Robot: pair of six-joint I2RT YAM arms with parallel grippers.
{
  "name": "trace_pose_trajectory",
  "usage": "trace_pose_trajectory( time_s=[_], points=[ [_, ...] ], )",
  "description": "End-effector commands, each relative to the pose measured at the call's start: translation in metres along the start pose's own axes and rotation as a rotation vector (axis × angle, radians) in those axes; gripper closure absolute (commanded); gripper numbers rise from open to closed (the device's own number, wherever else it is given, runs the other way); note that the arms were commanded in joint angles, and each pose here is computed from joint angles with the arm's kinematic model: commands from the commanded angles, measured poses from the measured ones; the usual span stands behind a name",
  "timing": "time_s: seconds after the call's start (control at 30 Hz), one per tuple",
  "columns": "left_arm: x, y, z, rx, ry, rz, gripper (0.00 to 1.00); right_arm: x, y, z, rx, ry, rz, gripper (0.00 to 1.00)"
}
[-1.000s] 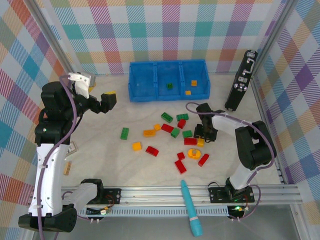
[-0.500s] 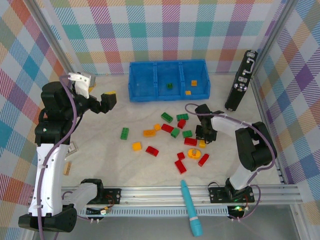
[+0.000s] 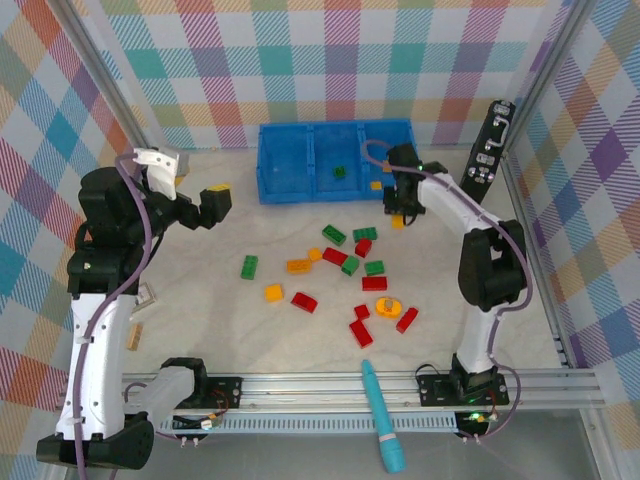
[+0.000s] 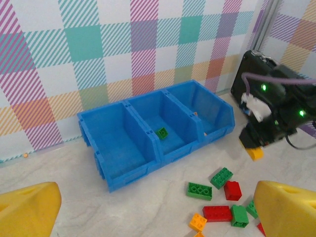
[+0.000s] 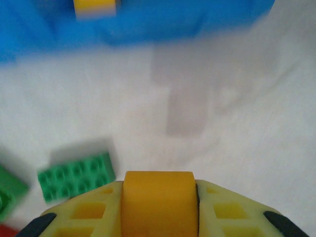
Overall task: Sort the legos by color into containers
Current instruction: Place the lego in the container.
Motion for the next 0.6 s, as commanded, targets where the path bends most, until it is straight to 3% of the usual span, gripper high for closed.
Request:
trace_pose_trajectory(
  time_s=[0.0,0.23,0.4,0.57],
  points=[
    [0.001,0.002,0.003,0.022,-0.019,-0.029,0.00,0.032,0.001,-0.010,-0.057,-0.081,0.092,0.68],
    [0.000,0.006,-0.002,0.037,0.007,-0.030,0.00,0.087,0.019,-0.042,-0.068,-0.233,0.093,0.66],
    [0.000,0.007,-0.001,0.047,0.001,-0.037,0.00,0.108,0.021,-0.064,-0.082,-0.270,0.086,0.66],
    [0.001,0.008,-0.005,0.035,0.010,-0.031,0.00,0.120,0.018,-0.063,-0.055,-0.295,0.049,0.64]
  ],
)
Point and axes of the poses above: each hand's point on the last joint's axis, 136 mm out from that joint toward the fingers, its own z axis back along the fingers, its own y axis along the line the jaws close on, x = y × z, the point moved 9 cm from there along z, back along the fingers, and after that the axes turned 4 degrees about -z, right-handed, at the moved point
